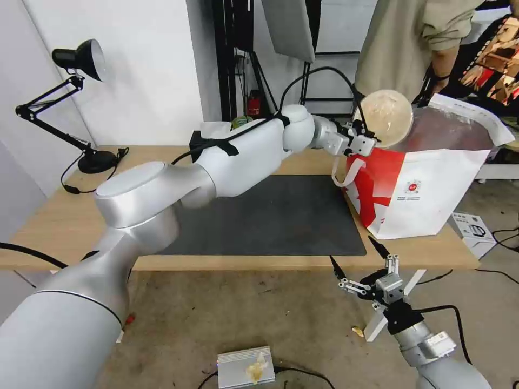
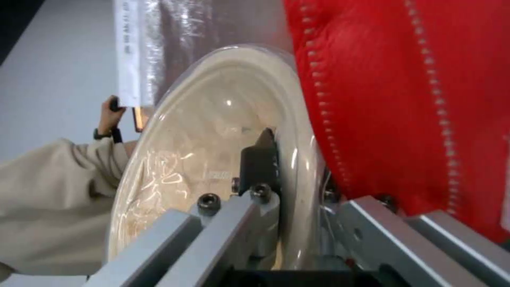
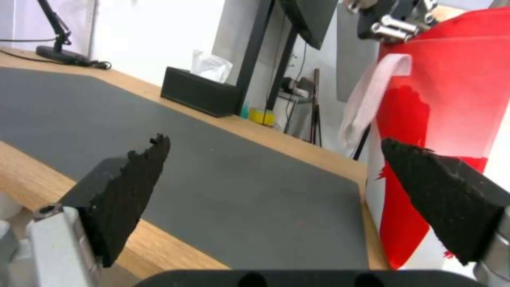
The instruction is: Pick up the trash from the table and place it into the takeout bag.
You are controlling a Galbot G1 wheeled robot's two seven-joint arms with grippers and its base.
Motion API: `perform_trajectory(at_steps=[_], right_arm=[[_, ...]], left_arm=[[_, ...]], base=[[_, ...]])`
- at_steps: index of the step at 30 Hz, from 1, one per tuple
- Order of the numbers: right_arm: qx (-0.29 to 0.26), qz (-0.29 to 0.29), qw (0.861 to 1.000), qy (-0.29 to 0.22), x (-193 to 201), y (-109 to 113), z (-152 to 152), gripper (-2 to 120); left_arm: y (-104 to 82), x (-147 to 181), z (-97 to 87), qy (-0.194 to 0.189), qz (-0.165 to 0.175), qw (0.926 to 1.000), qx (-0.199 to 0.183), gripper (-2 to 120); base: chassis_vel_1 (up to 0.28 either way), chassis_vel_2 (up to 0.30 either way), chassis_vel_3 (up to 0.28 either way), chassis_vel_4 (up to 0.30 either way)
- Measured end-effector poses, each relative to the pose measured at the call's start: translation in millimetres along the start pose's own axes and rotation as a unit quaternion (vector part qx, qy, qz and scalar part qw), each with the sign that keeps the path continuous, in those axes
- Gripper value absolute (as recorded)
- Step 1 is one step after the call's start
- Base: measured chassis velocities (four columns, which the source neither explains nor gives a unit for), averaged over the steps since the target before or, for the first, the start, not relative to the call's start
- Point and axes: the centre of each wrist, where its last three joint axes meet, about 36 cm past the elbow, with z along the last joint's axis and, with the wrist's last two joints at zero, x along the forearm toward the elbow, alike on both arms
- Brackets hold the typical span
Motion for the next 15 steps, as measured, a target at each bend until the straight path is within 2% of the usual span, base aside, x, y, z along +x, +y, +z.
perform_trajectory(at_steps=[3,11,13,15], right_arm=[[0.000,0.000,1.000,0.000,0.0,0.0,0.0,100],[0.000,0.000,1.000,0.000,0.0,0.0,0.0,100],[0.000,0.000,1.000,0.000,0.0,0.0,0.0,100],[0.000,0.000,1.000,0.000,0.0,0.0,0.0,100]], left_arm=[[-5.9,-1.7,0.6,0.000,0.004,1.0000,0.002,0],[-7.7,-3.1,-1.3,-0.001,0.008,1.0000,-0.003,0],[-7.5,-3.3,-1.8,-0.002,0.008,1.0000,-0.004,5],[-7.2,-3.6,-2.9,-0.004,0.007,1.0000,-0.005,14]], base=[[0.000,0.000,0.000,0.000],[0.000,0.000,0.000,0.000],[0.000,0.000,0.000,0.000],[0.000,0.000,0.000,0.000]])
